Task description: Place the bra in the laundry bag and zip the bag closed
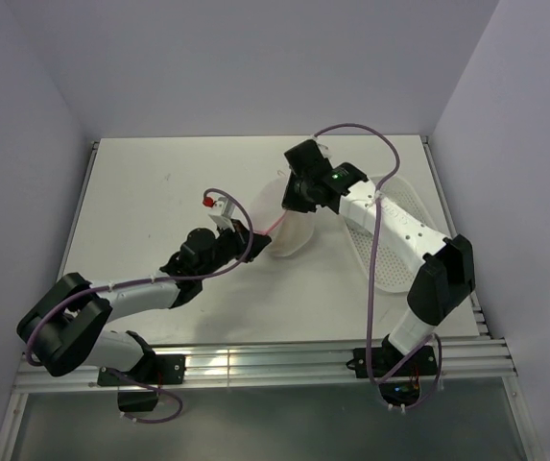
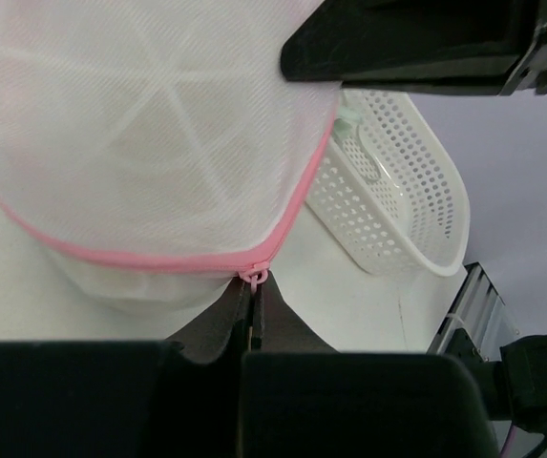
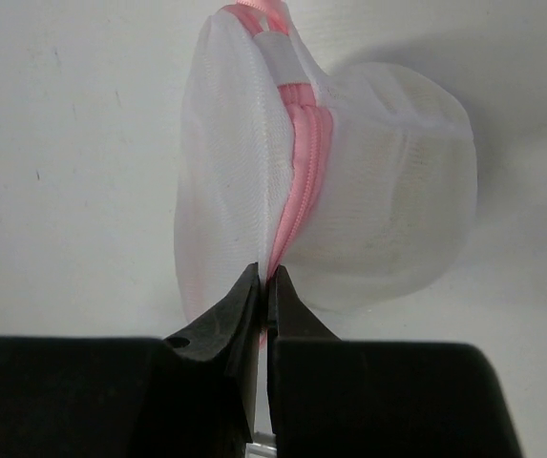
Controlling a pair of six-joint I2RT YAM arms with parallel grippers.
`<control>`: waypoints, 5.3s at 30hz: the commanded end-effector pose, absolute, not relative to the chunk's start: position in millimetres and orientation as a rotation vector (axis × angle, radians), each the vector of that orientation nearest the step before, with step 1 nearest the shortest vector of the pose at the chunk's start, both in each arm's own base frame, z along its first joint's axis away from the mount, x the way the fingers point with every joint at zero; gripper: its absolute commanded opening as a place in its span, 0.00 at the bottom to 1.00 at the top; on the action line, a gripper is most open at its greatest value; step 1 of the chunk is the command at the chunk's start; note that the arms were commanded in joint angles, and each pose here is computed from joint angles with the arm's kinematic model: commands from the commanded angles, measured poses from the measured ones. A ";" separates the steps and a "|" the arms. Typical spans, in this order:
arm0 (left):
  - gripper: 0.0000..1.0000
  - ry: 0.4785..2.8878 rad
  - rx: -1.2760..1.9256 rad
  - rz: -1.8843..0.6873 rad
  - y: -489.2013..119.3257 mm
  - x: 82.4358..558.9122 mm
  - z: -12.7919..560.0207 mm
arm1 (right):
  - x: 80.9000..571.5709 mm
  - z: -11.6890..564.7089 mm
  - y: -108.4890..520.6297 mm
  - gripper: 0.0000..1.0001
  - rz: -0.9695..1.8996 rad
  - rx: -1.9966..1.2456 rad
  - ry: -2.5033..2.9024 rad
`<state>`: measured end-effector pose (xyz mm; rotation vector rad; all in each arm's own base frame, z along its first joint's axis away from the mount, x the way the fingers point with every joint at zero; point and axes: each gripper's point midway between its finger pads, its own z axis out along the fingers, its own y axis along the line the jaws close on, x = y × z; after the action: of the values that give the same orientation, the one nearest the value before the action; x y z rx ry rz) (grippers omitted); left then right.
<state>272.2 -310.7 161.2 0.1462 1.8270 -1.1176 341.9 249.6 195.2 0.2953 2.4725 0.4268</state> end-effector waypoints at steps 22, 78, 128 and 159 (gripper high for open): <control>0.00 1.894 0.033 -0.998 -241.2 246.4 170.8 | 420.7 235.6 307.4 0.17 0.800 0.049 2.372; 0.00 1.891 0.169 -1.135 -299.1 246.5 162.6 | 269.4 162.1 315.2 0.47 1.012 0.416 2.498; 0.00 1.882 0.219 -1.196 -306.6 238.4 161.4 | 267.6 162.3 313.9 0.50 1.072 0.621 2.460; 0.00 2.006 -0.126 -0.898 -194.9 262.2 118.9 | 332.4 194.6 298.7 0.00 0.922 0.214 2.417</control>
<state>264.2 -205.4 118.5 -0.0982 2.0049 -0.9284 314.1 293.7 173.2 0.3624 2.4765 0.9167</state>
